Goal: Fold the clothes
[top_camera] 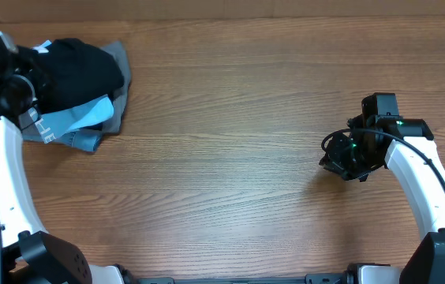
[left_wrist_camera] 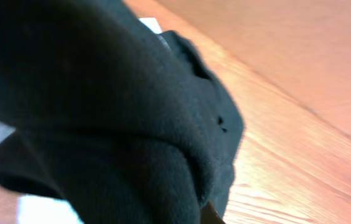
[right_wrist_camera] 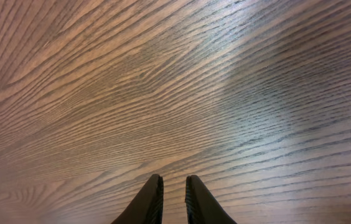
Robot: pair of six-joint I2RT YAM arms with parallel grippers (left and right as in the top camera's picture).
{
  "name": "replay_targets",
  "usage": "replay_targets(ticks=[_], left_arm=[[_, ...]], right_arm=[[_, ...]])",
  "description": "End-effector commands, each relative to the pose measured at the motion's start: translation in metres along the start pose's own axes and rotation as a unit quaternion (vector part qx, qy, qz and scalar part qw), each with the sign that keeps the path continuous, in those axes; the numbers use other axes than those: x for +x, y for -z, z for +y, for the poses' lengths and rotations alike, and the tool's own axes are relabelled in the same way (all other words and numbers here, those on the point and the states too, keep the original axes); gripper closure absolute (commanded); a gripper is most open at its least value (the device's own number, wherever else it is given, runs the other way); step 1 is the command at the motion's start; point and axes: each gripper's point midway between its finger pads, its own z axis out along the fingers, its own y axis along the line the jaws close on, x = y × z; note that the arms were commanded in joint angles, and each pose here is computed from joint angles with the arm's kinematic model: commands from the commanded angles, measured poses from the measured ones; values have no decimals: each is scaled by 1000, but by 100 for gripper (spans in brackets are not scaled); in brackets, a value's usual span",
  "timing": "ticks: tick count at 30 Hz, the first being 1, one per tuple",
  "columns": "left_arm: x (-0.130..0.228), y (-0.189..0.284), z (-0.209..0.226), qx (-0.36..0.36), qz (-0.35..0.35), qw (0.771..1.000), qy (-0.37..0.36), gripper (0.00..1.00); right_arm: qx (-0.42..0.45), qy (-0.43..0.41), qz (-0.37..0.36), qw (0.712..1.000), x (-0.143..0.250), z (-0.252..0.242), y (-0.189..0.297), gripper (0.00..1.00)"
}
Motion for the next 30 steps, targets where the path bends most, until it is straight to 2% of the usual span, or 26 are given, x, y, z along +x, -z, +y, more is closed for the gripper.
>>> replay_targets(ticks=[1,3,5,7,9,10,11,12,15,17,20,22,25,26,30], left_arm=[[-16,14,35,-58,-22,998,-12,96],[-14,16,50,-88,-17,996,-10,96],[-12,18,60,-114,-14,993,-8,87],[-10,21,72,-149,-12,989,-6,67],[-9,23,75,-161,-11,987,-6,56],[-8,25,74,-159,-9,987,-3,36],[-9,29,72,-157,-7,988,-3,30],[-10,32,69,-156,-7,988,-3,29],[-23,51,60,-153,-18,988,-5,32],[-32,60,50,-140,-27,990,-8,39],[-31,56,11,-64,-20,997,-30,68],[-20,42,-1,-52,-1,997,-50,82],[11,-1,4,-82,53,993,-70,84],[26,-26,15,-103,79,990,-60,82],[49,-79,39,-126,119,985,-19,73]], right_arm=[[-13,9,-17,1000,-6,7,9,83],[-13,9,-17,1000,-6,7,9,83],[-13,9,-17,1000,-6,7,9,83],[-13,9,-17,1000,-6,7,9,83],[-13,9,-17,1000,-6,7,9,83],[-13,9,-16,1000,-6,7,9,83],[-13,9,-16,1000,-6,7,9,83],[-13,9,-15,1000,-5,7,9,83],[-12,8,-14,1000,-4,7,9,82],[-12,8,-14,1000,-4,7,9,82],[-13,9,-16,1000,-5,7,9,81],[-14,10,-18,1000,-7,8,9,80],[-13,9,-17,1000,-6,7,9,80],[-13,9,-16,1000,-6,7,9,80],[-14,10,-18,1000,-6,8,9,79]])
